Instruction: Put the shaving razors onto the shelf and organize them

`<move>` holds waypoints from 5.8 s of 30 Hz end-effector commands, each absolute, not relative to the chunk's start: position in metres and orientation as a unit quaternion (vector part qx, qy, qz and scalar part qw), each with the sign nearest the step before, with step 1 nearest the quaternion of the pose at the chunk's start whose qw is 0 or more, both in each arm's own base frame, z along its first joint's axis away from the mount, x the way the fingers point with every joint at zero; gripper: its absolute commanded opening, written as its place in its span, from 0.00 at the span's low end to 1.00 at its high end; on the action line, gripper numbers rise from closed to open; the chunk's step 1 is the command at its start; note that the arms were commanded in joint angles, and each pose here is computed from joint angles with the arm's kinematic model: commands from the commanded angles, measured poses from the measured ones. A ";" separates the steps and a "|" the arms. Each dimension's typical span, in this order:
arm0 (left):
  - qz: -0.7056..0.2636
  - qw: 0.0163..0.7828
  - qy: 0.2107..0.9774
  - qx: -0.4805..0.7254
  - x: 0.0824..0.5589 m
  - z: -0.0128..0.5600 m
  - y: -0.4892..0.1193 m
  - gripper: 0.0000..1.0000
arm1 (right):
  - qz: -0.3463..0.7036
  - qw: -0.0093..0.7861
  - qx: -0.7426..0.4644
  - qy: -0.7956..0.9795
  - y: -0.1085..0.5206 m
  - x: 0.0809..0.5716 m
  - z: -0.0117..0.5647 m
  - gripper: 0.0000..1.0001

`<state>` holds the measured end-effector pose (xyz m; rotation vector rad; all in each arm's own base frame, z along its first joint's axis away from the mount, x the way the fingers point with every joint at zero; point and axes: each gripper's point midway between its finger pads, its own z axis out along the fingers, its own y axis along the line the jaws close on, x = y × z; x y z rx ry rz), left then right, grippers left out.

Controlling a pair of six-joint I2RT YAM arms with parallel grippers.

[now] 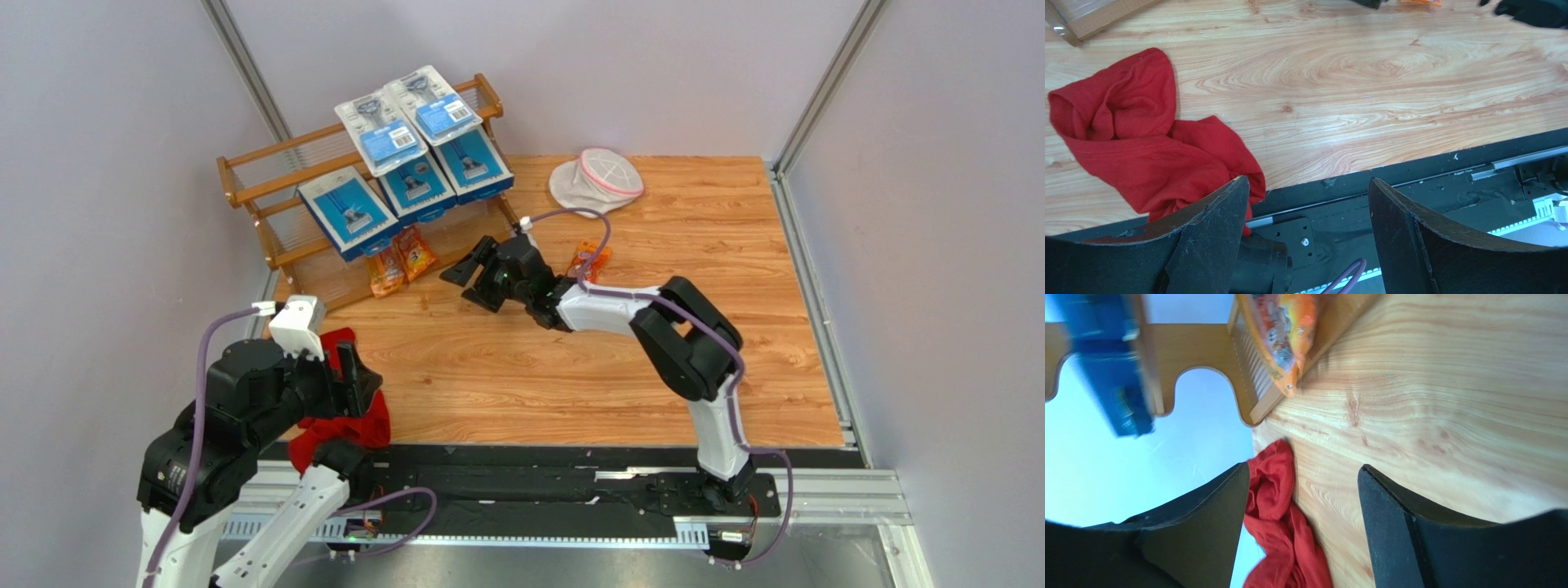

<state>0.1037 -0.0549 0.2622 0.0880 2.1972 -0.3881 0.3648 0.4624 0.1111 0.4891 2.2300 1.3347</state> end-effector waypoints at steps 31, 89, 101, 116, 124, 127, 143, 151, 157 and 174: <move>-0.232 0.434 0.870 0.033 0.109 0.260 -0.084 0.78 | 0.382 0.220 0.310 0.843 0.189 0.358 0.101 0.77; -0.305 0.415 0.856 0.037 0.108 0.248 -0.111 0.77 | 0.457 0.222 0.133 0.851 0.273 0.316 0.158 0.00; -0.367 0.387 0.845 0.049 0.112 0.241 -0.138 0.78 | 0.563 0.145 -0.072 0.810 0.322 0.205 0.219 0.00; -0.445 0.375 0.810 0.071 0.113 0.243 -0.165 0.78 | 0.599 0.054 -0.285 0.746 0.366 0.080 0.261 0.00; -0.457 0.378 0.802 0.071 0.113 0.246 -0.168 0.78 | 0.597 0.021 -0.332 0.730 0.380 0.045 0.262 0.00; -0.466 0.375 0.799 0.071 0.113 0.247 -0.171 0.78 | 0.596 0.012 -0.347 0.724 0.384 0.034 0.262 0.00; -0.482 0.367 0.792 0.079 0.111 0.246 -0.176 0.00 | 0.568 0.000 -0.381 0.730 0.387 0.019 0.244 0.00; -0.477 0.380 0.791 0.061 0.115 0.248 -0.172 0.00 | 0.552 0.065 -0.342 0.758 0.383 0.038 0.243 0.65; -0.479 0.397 0.783 0.017 0.126 0.254 -0.169 0.00 | 0.560 0.162 -0.249 0.774 0.374 0.068 0.264 0.85; -0.465 0.449 0.747 -0.152 0.167 0.259 -0.145 0.00 | 0.671 0.199 0.053 0.713 0.351 0.103 0.270 0.84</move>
